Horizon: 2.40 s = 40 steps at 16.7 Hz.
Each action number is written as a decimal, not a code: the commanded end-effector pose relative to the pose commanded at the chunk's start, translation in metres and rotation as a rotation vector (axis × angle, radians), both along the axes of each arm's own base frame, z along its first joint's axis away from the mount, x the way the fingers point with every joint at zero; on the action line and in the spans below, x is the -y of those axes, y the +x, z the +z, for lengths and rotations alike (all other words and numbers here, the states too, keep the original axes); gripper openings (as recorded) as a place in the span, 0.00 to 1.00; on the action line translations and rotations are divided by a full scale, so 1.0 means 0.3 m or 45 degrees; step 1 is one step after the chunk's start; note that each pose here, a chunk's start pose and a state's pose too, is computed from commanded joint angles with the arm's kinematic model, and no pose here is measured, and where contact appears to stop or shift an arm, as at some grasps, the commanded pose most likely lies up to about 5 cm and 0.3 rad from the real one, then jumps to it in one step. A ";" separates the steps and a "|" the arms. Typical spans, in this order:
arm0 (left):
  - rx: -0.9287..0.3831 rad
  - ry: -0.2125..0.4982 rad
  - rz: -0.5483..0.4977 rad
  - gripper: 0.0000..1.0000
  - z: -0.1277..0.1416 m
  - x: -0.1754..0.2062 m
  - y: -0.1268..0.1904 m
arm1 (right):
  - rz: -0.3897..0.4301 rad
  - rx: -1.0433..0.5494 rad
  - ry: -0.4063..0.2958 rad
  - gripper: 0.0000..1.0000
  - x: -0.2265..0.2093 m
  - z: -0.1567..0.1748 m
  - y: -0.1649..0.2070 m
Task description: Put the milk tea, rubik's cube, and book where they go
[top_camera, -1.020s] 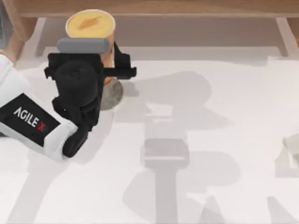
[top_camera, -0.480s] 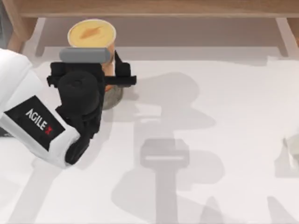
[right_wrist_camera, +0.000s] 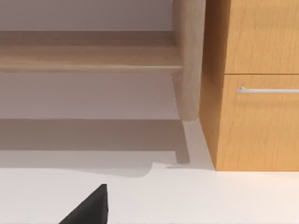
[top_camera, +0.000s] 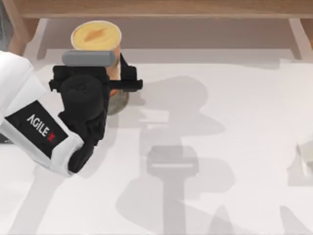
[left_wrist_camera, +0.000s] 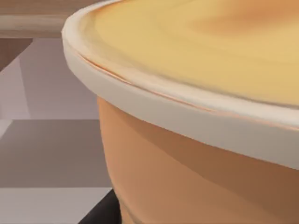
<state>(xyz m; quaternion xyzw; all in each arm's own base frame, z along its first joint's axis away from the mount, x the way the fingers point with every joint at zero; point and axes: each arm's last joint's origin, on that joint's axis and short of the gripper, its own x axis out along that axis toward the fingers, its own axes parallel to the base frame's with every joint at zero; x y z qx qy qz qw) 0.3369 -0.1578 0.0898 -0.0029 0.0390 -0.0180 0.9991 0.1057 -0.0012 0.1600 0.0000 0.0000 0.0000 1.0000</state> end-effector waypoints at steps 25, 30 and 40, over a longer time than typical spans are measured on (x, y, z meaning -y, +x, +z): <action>0.001 0.000 -0.001 1.00 0.001 -0.001 -0.100 | 0.000 0.000 0.000 1.00 0.000 0.000 0.000; -0.015 0.009 0.003 1.00 0.040 -0.004 -0.113 | 0.000 0.000 0.000 1.00 0.000 0.000 0.000; 0.001 -0.001 0.008 1.00 0.165 -0.009 -0.155 | 0.000 0.000 0.000 1.00 0.000 0.000 0.000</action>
